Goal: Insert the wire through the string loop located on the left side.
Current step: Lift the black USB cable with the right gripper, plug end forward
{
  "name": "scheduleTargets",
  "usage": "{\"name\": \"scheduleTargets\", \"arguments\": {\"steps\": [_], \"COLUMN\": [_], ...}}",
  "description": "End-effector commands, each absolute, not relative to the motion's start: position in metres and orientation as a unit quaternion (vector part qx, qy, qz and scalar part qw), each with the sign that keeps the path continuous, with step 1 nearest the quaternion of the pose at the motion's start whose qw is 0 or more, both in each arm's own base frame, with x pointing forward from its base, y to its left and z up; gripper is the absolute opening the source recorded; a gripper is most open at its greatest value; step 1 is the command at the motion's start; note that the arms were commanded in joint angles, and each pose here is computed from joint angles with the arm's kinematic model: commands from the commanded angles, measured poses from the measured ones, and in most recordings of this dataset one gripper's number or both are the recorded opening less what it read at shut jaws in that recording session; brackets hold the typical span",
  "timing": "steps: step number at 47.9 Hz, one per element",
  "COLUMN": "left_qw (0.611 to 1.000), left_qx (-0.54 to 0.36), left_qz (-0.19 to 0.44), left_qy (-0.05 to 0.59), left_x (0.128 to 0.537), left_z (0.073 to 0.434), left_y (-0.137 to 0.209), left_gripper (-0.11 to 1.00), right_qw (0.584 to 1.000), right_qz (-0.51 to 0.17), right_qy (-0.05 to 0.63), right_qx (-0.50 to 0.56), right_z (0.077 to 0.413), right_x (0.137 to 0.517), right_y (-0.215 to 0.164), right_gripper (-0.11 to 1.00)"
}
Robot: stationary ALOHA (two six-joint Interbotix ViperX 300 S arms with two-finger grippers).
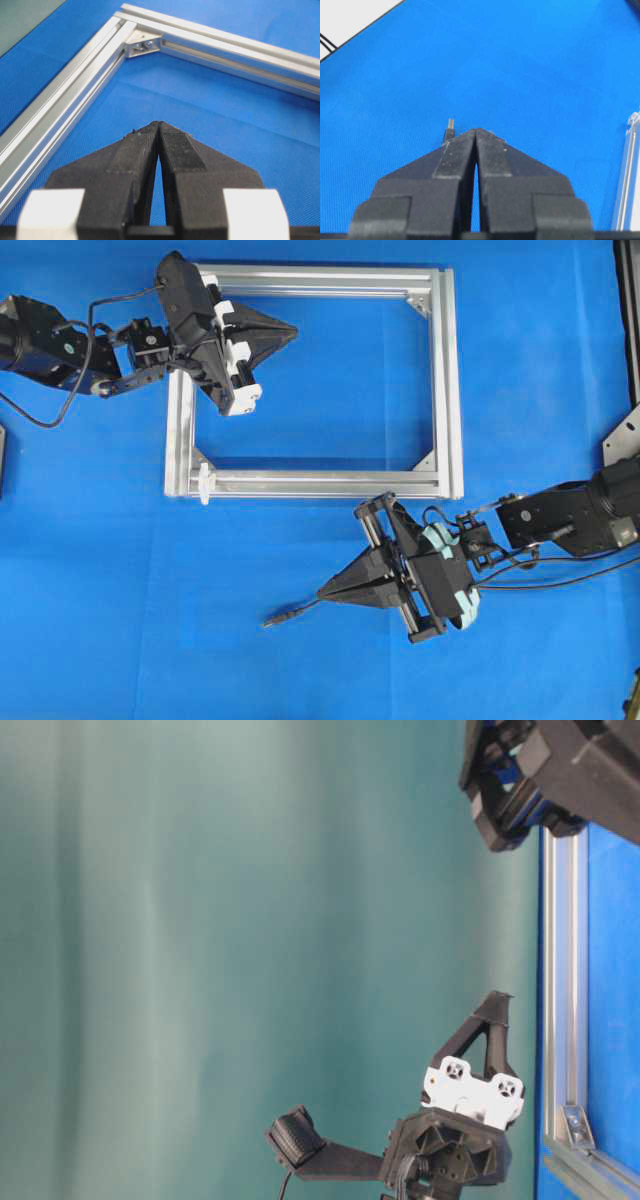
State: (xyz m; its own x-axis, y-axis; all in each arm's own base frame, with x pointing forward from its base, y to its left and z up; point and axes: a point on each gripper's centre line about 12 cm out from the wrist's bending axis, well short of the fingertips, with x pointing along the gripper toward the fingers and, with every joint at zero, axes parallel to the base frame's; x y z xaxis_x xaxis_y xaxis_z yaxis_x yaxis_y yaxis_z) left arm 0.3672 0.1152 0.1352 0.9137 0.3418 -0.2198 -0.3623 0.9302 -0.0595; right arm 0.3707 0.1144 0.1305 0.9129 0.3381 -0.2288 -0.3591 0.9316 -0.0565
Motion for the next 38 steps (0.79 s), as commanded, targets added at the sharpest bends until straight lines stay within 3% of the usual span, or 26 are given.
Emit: {"name": "scheduleTargets", "arguments": {"steps": [1,31,34,38], "left_qw": [0.981,0.98,0.98,0.98], "left_qx": [-0.045,-0.044,-0.043,-0.043], "left_qz": [0.166,0.164,0.164,0.165], "left_qy": [0.087,0.102,0.103,0.103], "left_x": [0.3715,0.3691,0.3687,0.3686], "left_z": [0.1529,0.1501,0.1497,0.1497], "left_y": [0.1086,0.1081,0.1079,0.1085], "left_gripper": [0.0,0.0,0.0,0.0], "right_qw": [0.98,0.978,0.977,0.977], "right_qz": [0.179,0.18,0.181,0.182], "right_qy": [0.074,0.104,0.106,0.107], "right_qx": [-0.042,-0.028,-0.025,-0.024], "right_z": [0.1561,0.1529,0.1526,0.1524], "right_x": [0.3718,0.372,0.3715,0.3713], "right_y": [0.1165,0.1197,0.1208,0.1214], "right_gripper": [0.01,0.0,0.08,0.26]}}
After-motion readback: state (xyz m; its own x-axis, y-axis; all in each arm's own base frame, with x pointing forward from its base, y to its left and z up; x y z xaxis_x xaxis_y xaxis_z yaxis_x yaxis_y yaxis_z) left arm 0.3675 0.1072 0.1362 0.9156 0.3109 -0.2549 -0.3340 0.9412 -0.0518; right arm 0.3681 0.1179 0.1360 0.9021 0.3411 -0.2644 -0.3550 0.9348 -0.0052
